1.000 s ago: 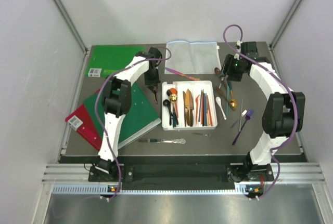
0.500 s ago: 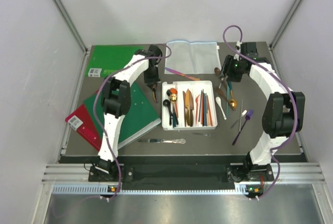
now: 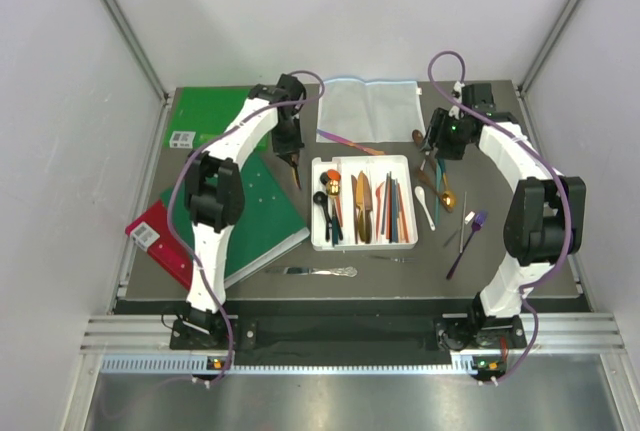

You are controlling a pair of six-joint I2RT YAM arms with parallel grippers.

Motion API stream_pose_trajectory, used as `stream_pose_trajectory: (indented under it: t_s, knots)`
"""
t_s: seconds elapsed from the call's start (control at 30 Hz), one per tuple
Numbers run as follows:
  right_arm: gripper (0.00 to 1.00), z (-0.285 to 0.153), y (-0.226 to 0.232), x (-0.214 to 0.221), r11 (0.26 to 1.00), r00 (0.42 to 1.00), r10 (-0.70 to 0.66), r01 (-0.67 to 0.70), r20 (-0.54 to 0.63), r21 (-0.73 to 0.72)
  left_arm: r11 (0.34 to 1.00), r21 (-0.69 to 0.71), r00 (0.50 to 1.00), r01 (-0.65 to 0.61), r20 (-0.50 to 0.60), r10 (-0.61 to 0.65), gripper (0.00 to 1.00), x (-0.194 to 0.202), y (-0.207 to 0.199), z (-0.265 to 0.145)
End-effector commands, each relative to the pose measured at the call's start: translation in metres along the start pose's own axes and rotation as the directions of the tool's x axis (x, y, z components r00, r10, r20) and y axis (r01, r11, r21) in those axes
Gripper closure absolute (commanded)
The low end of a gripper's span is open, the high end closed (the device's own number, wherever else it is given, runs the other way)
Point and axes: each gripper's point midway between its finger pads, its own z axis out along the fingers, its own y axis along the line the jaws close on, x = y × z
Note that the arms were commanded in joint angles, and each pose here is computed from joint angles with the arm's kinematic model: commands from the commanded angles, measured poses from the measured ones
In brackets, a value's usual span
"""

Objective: Sort the eating utensils into containers
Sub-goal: Pick up the knife at the center of the board, then place the knife in the storage box.

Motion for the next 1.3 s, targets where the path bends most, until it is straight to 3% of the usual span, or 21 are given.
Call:
stream_pose_trajectory:
  t_s: [0.0, 0.5, 1.27]
  knots:
    - [0.46, -0.008, 0.001, -0.009, 1.0, 0.999, -0.009, 0.01, 0.044, -0.006, 0.994, 0.109, 0.999, -0.01, 0.038, 0.006, 1.0, -0.004, -0.017, -0.049]
    - [0.46, -0.007, -0.008, 0.0, 0.998, 0.999, -0.039, 0.038, 0.019, 0.045, 0.921, 0.358, 0.986, -0.152, -0.013, 0.168, 1.0, 0.038, -0.12, -0.076]
    - [0.46, 0.005, -0.021, 0.019, 0.997, 0.999, -0.02, 0.022, -0.037, 0.072, 0.897, 0.411, 0.943, -0.164, -0.202, 0.265, 1.0, 0.134, -0.165, -0.039]
